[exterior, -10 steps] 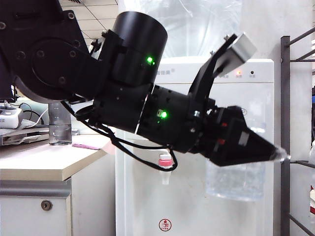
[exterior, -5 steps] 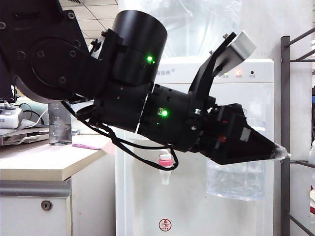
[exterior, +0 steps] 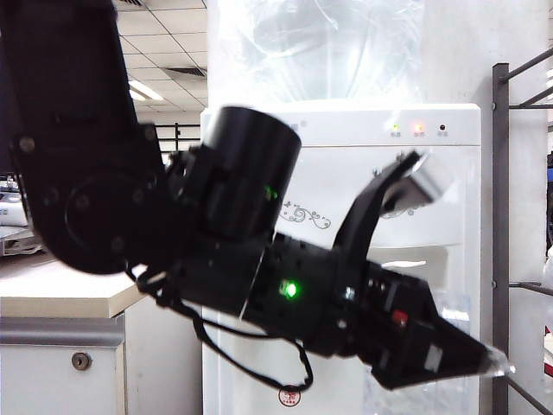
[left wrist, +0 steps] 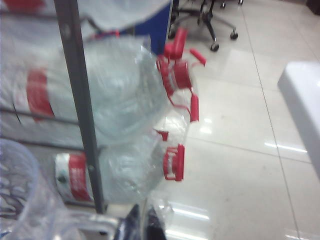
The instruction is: Pick up the plastic mug from the left desk, go to the cold water outlet of the water dispenser, press the vertical switch to get some water, then put the mug back on the desk.
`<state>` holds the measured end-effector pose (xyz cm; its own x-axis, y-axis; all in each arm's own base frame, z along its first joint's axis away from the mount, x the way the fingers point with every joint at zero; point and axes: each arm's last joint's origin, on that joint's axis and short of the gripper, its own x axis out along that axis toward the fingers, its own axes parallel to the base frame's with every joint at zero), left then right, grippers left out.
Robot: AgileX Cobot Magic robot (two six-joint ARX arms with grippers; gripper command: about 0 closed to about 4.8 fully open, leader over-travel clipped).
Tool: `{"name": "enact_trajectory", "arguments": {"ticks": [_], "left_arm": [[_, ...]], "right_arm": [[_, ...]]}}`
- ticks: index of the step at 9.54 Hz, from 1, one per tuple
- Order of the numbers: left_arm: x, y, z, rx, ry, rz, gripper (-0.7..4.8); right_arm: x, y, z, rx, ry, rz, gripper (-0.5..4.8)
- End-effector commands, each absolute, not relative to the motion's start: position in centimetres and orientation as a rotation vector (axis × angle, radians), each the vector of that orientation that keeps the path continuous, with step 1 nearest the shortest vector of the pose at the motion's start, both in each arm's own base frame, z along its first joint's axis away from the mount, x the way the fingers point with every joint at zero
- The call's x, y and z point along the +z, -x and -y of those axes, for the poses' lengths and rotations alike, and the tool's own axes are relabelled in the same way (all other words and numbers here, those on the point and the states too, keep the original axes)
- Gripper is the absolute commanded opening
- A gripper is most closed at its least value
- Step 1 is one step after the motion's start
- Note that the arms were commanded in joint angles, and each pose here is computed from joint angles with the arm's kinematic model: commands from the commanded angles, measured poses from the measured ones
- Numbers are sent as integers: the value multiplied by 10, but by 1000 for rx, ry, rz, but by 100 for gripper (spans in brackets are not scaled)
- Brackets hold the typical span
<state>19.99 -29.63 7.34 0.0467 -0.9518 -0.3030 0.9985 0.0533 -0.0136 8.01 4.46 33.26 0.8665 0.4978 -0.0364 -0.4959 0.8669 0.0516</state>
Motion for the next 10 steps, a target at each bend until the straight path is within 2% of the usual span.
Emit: {"name": "enact_trajectory", "arguments": {"ticks": [1, 3, 10], "left_arm": [[74, -224, 293, -1447, -118, -185, -6], [68, -235, 304, -1468, -102, -190, -6], [67, -235, 304, -1460, -22, -276, -6]], "right_arm": [[336, -80, -44, 517, -44, -25, -1], [336, -80, -44, 517, -44, -25, -1], [336, -80, -44, 517, -44, -25, -1]]}}
